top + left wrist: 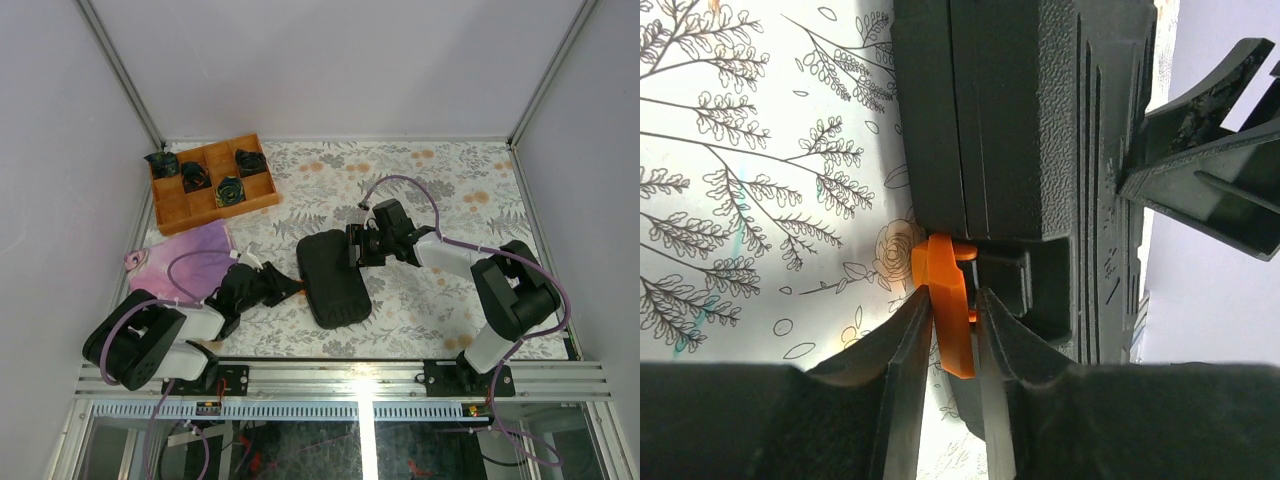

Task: Sort the tools into containers
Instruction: Close the storage box at the center of the board.

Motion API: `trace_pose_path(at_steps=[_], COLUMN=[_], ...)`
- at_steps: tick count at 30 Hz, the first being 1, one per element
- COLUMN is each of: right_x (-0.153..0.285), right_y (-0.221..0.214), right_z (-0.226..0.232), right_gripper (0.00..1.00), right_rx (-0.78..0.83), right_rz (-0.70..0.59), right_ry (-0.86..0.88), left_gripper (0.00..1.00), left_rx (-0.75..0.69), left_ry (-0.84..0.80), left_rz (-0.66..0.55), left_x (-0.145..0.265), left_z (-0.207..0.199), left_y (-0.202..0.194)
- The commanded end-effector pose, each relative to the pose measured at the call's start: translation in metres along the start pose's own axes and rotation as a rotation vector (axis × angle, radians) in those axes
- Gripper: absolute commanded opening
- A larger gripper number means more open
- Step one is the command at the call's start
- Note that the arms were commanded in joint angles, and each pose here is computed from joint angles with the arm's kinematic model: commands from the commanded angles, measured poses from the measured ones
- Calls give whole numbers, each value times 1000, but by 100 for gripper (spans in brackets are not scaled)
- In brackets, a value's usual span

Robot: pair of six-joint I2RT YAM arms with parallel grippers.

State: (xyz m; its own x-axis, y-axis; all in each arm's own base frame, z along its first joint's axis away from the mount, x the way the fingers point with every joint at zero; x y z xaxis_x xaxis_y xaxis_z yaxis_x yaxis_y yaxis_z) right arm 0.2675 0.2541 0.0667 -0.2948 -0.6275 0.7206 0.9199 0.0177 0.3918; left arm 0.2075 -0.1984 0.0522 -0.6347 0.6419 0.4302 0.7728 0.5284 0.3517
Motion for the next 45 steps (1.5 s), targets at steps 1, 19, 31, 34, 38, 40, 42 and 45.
trace_pose_path(at_steps=[1,19,31,34,38,40,42,45], right_x=[-5,-8,-9,-9,-10,-10,-10,-10], right_y=[-60,-60,-58,-59,-59,-59,-60,-60], right_z=[-50,-51,-49,-50,-50,-51,-51,-51], right_gripper=[41,41,41,41,41,41,41,41], right_rx=[-15,-17,-16,-19,-17,-17,-18,-18], right_rz=[200,199,198,202,202,202,204,204], right_ry=[-203,-201,-202,-206,-207,-208,-209,-207], left_gripper=[22,11,9,9,13,16,18,20], left_rx=[-49,-121,-231,-251,-276,-283,-288,-291], left_ry=[-10,156,376,401,414,411,408,399], left_rz=[-20,-19,21,31,36,44,51,60], left_x=[-4,4,6,5,3,0,-2,-7], left_z=[-7,-13,-26,-35,-47,-51,-54,-59], left_y=[8,26,40,43,45,44,42,39])
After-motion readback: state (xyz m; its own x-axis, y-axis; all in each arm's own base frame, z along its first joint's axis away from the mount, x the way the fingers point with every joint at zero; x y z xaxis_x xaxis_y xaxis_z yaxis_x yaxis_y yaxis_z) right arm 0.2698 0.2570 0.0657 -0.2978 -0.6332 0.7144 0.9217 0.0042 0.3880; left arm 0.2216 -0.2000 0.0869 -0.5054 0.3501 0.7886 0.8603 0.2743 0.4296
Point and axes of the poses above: each gripper's point midway between its finger pads, its own x axis back along the fingers, its own z axis along the line the jaws close on, y = z × x, the point moved 3 cm from there along x, back along the fingers, and after that the axes turned 2 degrees about -x, right-handed, at the moved point
